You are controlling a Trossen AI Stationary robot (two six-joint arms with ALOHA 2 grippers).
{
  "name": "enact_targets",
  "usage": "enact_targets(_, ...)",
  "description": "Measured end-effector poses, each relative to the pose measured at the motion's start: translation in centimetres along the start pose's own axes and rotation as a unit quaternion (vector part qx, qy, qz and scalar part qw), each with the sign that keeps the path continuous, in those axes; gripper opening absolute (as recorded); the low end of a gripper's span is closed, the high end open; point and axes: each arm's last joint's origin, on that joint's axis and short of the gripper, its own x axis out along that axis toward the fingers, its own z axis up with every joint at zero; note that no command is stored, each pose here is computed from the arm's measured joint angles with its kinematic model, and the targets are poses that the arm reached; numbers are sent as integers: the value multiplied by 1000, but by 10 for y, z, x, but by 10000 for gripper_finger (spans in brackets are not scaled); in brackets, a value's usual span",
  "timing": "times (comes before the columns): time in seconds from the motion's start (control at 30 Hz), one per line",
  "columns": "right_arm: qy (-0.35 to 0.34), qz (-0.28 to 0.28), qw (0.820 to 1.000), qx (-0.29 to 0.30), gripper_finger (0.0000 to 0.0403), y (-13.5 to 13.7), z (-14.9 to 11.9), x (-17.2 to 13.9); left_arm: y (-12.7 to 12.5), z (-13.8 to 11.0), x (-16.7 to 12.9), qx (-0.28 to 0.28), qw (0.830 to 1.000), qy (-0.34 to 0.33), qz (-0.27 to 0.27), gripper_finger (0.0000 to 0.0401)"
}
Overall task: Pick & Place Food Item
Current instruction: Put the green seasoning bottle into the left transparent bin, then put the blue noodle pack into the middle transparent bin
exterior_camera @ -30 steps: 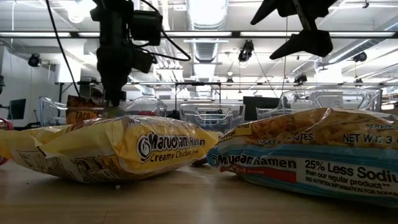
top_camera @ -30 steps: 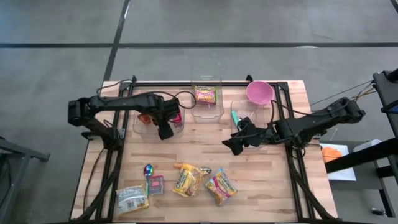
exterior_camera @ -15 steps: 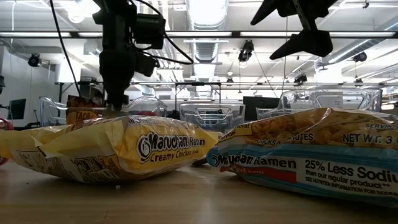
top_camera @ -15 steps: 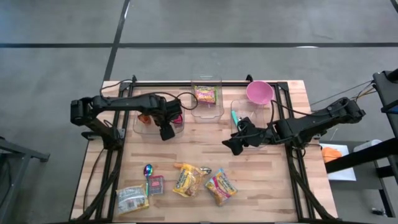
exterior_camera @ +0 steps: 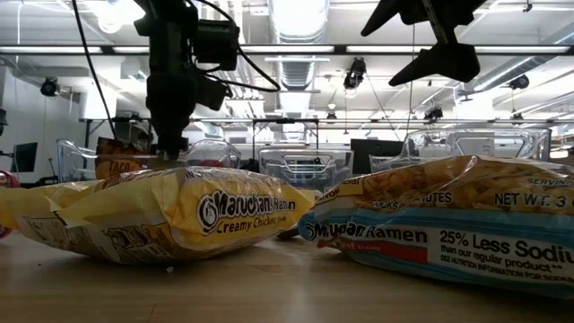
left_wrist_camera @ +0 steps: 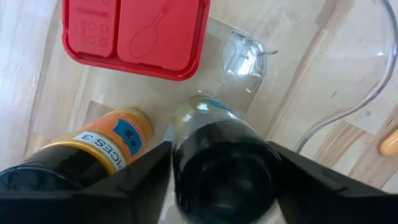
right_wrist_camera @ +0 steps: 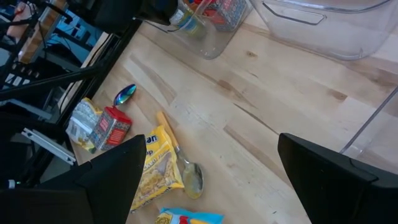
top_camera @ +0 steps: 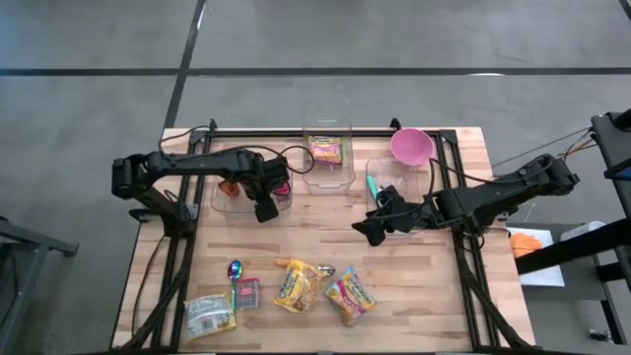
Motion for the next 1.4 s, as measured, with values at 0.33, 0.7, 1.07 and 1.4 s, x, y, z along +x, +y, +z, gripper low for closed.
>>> enact_targets(0.33,6,6,1000,-4,359,2,-4,-2,0,0,0,-17,1000,1,0,352)
enact_targets(0.7,19,13,1000,-2,359,3,-6,-2,-1,10,-31,-28,999,-21,11,355)
enact_targets(1.07,57,13,998,36,359,5,-20,-7,-2,14,-79,-30,996,-86,16,355)
enact_targets(1.4,95,-11,994,48,359,15,-48,4,-26,-1,-121,-30,953,-274,-123,355)
